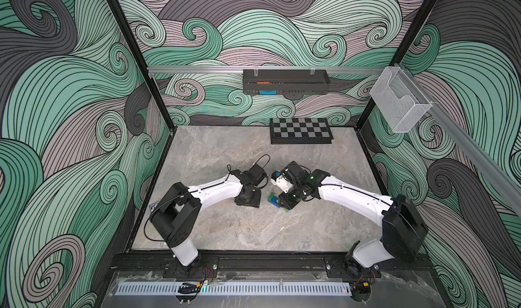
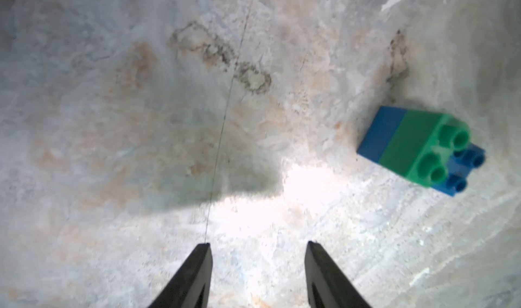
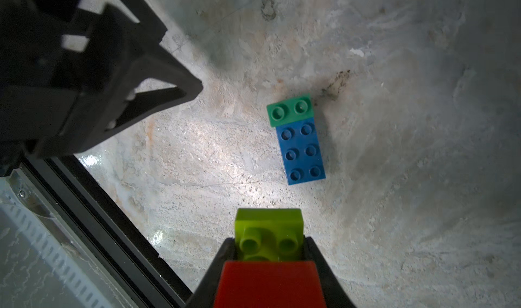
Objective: Assemble the number 5 with lego
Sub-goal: Adjust the lego brick at the center of the board, then assemble the lego brick with the lego brick.
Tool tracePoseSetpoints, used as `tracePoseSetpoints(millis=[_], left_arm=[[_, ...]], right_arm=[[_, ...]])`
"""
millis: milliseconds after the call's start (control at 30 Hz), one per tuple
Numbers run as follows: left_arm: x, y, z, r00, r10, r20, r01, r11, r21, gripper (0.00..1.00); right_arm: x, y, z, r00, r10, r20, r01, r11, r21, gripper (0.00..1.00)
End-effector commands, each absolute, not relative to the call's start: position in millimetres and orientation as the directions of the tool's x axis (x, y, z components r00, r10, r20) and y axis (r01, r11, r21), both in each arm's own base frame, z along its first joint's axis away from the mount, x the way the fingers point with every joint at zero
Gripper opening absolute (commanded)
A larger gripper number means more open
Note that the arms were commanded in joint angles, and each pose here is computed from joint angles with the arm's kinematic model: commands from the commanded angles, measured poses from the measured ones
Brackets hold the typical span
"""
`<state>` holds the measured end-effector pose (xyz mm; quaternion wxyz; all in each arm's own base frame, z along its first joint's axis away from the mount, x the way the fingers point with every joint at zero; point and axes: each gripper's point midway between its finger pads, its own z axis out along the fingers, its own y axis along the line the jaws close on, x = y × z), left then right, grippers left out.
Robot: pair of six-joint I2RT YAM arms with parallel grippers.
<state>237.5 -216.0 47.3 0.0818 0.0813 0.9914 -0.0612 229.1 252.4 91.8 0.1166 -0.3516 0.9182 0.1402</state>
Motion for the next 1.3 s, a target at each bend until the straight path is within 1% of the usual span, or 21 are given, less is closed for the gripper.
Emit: tracePoseSetpoints(millis=[0,267,333,467,733,1267], left_arm=[[218,-202,50,-0.986,0.107,-0.13,0.123,0.985,-0.123,0.57],[199,-185,60,-0.989,0.07,-0.131,0.089,0.985,-0.145,0.57],[197,-183,68,-0.987,0.062,-0.149,0.086,0.983,-0.162,0.57],[192,-176,69,-0.987,0.056,-0.15,0.08,0.985,-0.155,0.57],[190,-170,67,-0.988,0.049,-0.147,0.071,0.986,-0.151,0.57],[189,-163,66,-0.989,0.034,-0.144,0.056,0.987,-0.152,0.56]], right_arm=[[238,271,98,-0.656,-0.665,-0.357,-0.746,0.643,0.172,0.24],[256,282,79,-0.587,-0.748,-0.31,-0.8,0.596,0.075,0.24],[259,284,75,-0.576,-0.762,-0.296,-0.808,0.587,0.061,0.24],[266,282,68,-0.565,-0.784,-0.258,-0.815,0.579,0.027,0.24],[273,277,65,-0.54,-0.812,-0.222,-0.829,0.559,-0.026,0.24],[273,273,46,-0.534,-0.831,-0.156,-0.839,0.544,-0.022,0.24]])
